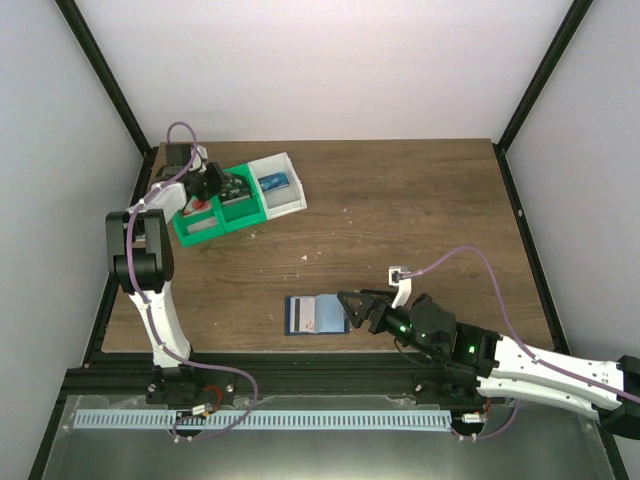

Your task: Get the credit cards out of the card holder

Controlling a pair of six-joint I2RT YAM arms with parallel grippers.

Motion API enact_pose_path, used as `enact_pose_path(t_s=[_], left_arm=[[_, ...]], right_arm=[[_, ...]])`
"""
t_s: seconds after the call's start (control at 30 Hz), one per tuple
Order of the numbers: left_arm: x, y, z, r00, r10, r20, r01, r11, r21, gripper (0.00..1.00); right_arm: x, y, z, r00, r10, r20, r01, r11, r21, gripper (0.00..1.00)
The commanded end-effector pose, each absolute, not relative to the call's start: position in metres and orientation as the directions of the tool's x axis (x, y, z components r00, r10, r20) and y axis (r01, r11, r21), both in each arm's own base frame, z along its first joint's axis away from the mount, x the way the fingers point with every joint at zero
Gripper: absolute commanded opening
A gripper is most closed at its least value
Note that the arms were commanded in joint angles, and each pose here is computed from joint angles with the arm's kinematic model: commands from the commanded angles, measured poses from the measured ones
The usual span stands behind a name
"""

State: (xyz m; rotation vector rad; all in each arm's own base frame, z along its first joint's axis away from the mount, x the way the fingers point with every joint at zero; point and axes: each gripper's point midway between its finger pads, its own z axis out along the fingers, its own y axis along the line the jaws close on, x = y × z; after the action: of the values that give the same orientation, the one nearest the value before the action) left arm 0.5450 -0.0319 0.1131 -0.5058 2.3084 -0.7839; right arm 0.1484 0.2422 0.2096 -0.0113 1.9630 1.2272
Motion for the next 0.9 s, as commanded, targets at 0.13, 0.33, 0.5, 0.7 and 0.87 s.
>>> enact_pose_path(t_s=[0.13, 0.33, 0.5, 0.7, 0.87], left_arm=[[0.555, -0.029, 0.106, -0.704, -0.524, -0.480, -0.166, 0.778, -0.605, 0.00], [0.558, -0.022, 0.104, -0.693, -0.529, -0.490, -0.195, 0.792, -0.578, 0.00], [0.558, -0.024, 0.101, -0.698, -0.527, -0.486, -0.198, 0.793, -0.575, 0.05], [0.561, -0.024, 0.110, -0.689, -0.527, -0.498, -0.196, 0.797, -0.571, 0.14], [0.562, -0.021, 0.124, -0.676, -0.524, -0.518, -0.194, 0.805, -0.561, 0.19]], right_arm=[[0.155, 0.234, 0.238, -0.640, 0.456, -0.618, -0.388, 0.502, 0.773, 1.00], [0.156, 0.232, 0.240, -0.634, 0.467, -0.616, -0.386, 0.499, 0.776, 1.00], [0.155, 0.233, 0.240, -0.635, 0.466, -0.616, -0.388, 0.497, 0.776, 1.00], [0.155, 0.232, 0.241, -0.631, 0.471, -0.616, -0.391, 0.493, 0.778, 1.00], [0.154, 0.231, 0.238, -0.639, 0.471, -0.608, -0.385, 0.489, 0.783, 1.00]])
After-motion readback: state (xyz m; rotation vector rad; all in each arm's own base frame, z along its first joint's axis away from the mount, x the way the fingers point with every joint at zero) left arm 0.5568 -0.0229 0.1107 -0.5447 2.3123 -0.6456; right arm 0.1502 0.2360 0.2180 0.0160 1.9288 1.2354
